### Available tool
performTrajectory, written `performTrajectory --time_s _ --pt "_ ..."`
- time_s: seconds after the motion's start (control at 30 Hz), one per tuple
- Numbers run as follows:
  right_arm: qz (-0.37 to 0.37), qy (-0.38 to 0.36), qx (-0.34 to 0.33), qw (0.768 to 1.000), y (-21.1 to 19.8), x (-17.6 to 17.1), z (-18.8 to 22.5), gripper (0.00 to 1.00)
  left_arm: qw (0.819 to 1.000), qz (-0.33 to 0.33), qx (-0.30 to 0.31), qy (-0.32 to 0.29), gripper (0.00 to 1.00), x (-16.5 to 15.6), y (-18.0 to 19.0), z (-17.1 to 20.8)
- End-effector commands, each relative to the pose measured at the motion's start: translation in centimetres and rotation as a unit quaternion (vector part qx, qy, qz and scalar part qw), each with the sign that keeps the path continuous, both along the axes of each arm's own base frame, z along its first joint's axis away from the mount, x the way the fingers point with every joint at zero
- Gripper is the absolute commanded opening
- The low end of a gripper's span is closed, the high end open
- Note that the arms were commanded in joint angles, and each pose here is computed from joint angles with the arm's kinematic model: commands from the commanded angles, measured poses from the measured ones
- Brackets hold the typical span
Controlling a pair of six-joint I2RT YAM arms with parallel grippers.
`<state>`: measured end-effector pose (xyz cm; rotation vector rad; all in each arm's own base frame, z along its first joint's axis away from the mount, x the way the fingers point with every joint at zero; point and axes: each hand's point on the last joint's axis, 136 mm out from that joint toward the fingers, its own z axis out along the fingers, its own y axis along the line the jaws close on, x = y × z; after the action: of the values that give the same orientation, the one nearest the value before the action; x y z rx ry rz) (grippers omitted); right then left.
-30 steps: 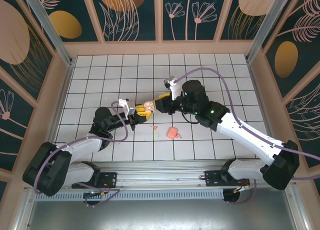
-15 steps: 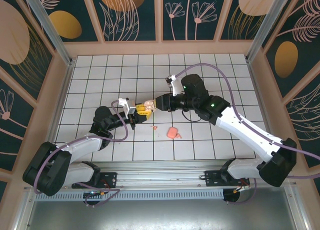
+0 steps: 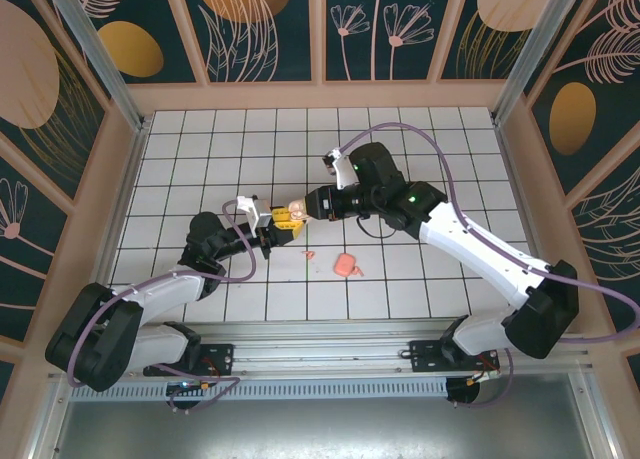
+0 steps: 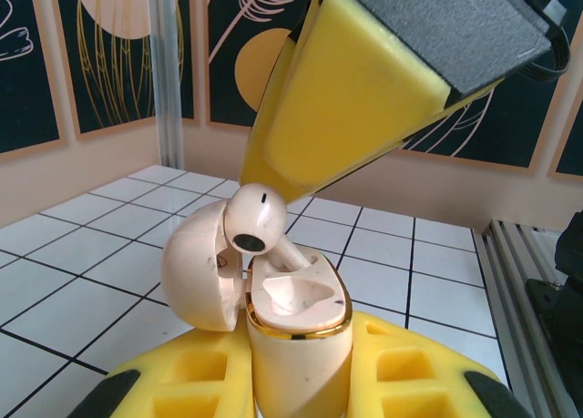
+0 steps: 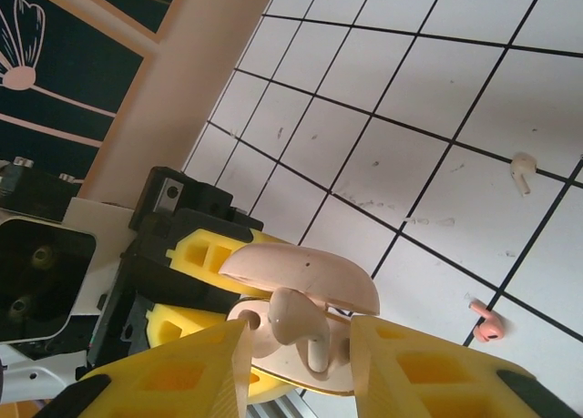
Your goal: Insert wireless bluetooth earbuds into charging case
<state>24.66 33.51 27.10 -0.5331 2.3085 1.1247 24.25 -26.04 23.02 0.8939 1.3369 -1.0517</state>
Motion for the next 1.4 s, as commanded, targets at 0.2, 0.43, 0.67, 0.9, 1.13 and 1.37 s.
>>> performTrajectory --time_s 0.2,0.43,0.67,0.9,1.13,1.37 --pt "0.013 -0.003 0.013 1.0 0.9 0.2 1.0 0.35 1.0 -0.006 -0.009 -0.011 0.08 0.1 -0.3 1.1" --pt "0.019 -0.001 0.015 1.0 1.3 0.3 0.8 0.32 1.0 -0.007 -0.009 -0.01 0.08 0.1 -0.3 1.1" --pt "0.021 -0.004 0.016 1.0 1.3 0.3 0.7 0.24 1.0 -0.007 -0.009 -0.009 0.08 0.1 -0.3 1.0" --pt "0.014 -0.029 0.024 0.999 0.6 0.1 0.9 0.19 1.0 -0.008 -0.012 -0.007 0.08 0.1 -0.3 1.0" --pt "0.005 -0.087 0.046 0.995 -0.4 -0.1 2.3 0.19 1.0 -0.015 -0.026 -0.003 0.08 -0.1 -0.3 1.4" --pt "0.0 -0.143 0.071 0.987 -1.0 -0.1 3.9 0.19 0.999 -0.021 -0.045 0.003 0.08 -0.3 -0.3 2.1"
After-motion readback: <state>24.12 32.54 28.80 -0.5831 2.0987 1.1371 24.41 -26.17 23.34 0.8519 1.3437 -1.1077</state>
